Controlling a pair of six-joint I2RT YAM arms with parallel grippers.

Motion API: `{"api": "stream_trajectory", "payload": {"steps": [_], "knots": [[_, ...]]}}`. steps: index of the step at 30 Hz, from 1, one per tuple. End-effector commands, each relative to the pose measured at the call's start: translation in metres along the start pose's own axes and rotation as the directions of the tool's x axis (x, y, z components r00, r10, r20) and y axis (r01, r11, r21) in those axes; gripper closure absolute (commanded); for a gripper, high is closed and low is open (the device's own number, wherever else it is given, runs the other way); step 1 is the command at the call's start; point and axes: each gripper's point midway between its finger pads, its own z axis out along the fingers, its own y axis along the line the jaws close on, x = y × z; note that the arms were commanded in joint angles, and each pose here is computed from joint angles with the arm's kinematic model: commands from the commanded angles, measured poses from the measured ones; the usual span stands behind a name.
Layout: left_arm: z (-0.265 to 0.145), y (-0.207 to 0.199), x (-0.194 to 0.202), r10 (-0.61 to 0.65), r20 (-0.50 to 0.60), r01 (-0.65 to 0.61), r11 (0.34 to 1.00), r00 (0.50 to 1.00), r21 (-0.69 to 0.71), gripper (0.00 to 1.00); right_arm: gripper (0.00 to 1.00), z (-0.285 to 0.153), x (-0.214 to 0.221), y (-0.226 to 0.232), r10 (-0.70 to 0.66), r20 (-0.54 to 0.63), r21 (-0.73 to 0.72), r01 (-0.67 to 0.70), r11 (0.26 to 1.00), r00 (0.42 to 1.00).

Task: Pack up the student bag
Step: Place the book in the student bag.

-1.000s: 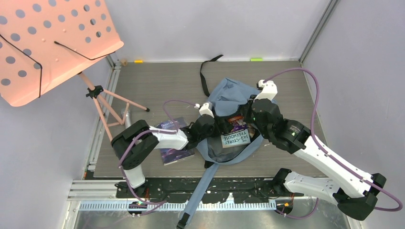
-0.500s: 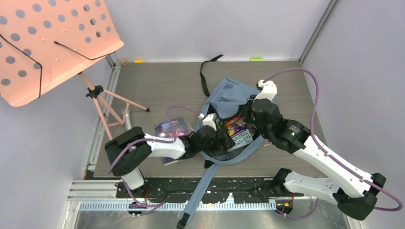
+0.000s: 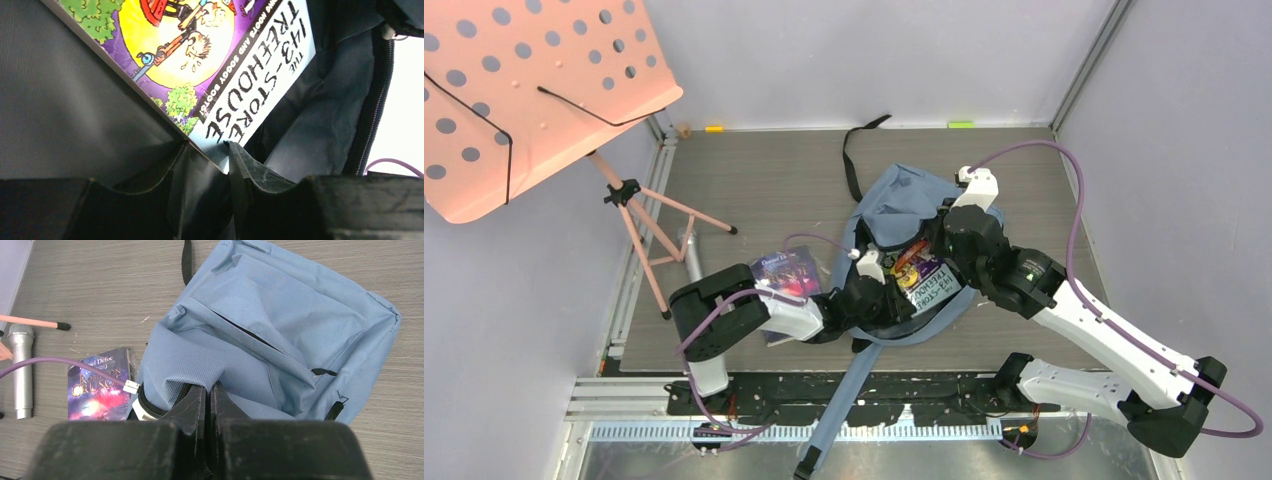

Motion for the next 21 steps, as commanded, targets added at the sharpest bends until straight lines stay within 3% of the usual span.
{"api": "stream_trajectory", "payload": {"steps": [1,7,21], "knots": [[0.009,-0.035,-0.060,0.040,0.264,-0.060,0.996,0.964,0.068,0.65,0.99,-0.004,-0.035,0.015,0.096,0.099,-0.047,-0.092,0.995,0.990],[0.016,-0.053,-0.091,0.068,0.389,-0.104,0.992,0.919,0.071,0.68,0.99,-0.002,-0.031,0.015,0.093,0.091,-0.045,-0.090,0.995,0.991],[0.047,-0.056,-0.125,0.160,0.468,-0.201,0.979,0.869,0.038,0.67,0.99,-0.001,-0.026,0.010,0.085,0.088,-0.030,-0.083,0.996,0.992]]}}
